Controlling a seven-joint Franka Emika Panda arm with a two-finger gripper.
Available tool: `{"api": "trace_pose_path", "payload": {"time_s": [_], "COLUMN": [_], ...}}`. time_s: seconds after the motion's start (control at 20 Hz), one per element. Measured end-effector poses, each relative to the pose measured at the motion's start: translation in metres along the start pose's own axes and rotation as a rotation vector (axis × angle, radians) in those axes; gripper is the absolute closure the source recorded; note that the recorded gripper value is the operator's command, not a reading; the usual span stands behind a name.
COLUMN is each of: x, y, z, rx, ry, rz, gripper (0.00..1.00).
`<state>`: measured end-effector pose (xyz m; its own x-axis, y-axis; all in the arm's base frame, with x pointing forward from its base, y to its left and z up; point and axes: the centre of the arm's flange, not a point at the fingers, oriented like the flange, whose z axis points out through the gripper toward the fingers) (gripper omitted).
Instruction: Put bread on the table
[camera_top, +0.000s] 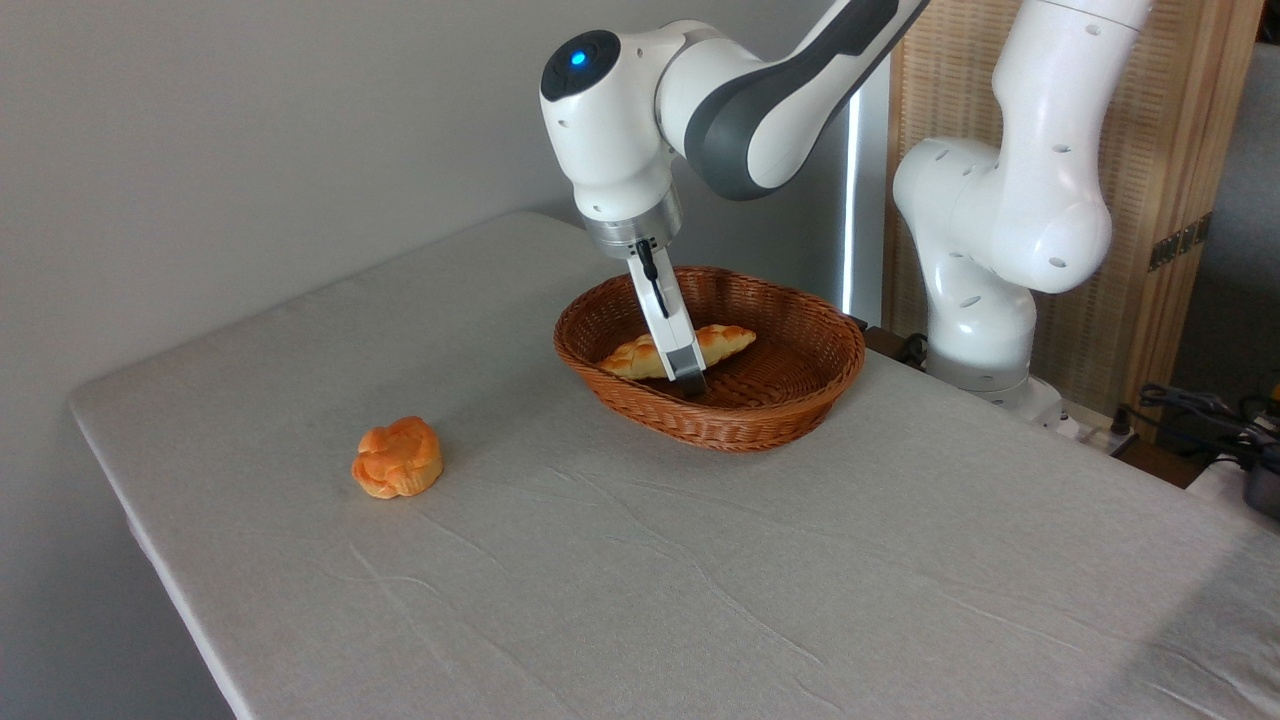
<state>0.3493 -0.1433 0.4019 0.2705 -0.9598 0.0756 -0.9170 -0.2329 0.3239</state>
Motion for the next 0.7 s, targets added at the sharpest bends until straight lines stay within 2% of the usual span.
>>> {"api": "trace_pose_path", "payload": {"time_s": [0.7], "x": [-0.0012], "y": [-0.0001], "z": [0.0025], "rx": [-0.008], "ry": [0.007], "rz": [-0.007], "gripper": [0.63]}}
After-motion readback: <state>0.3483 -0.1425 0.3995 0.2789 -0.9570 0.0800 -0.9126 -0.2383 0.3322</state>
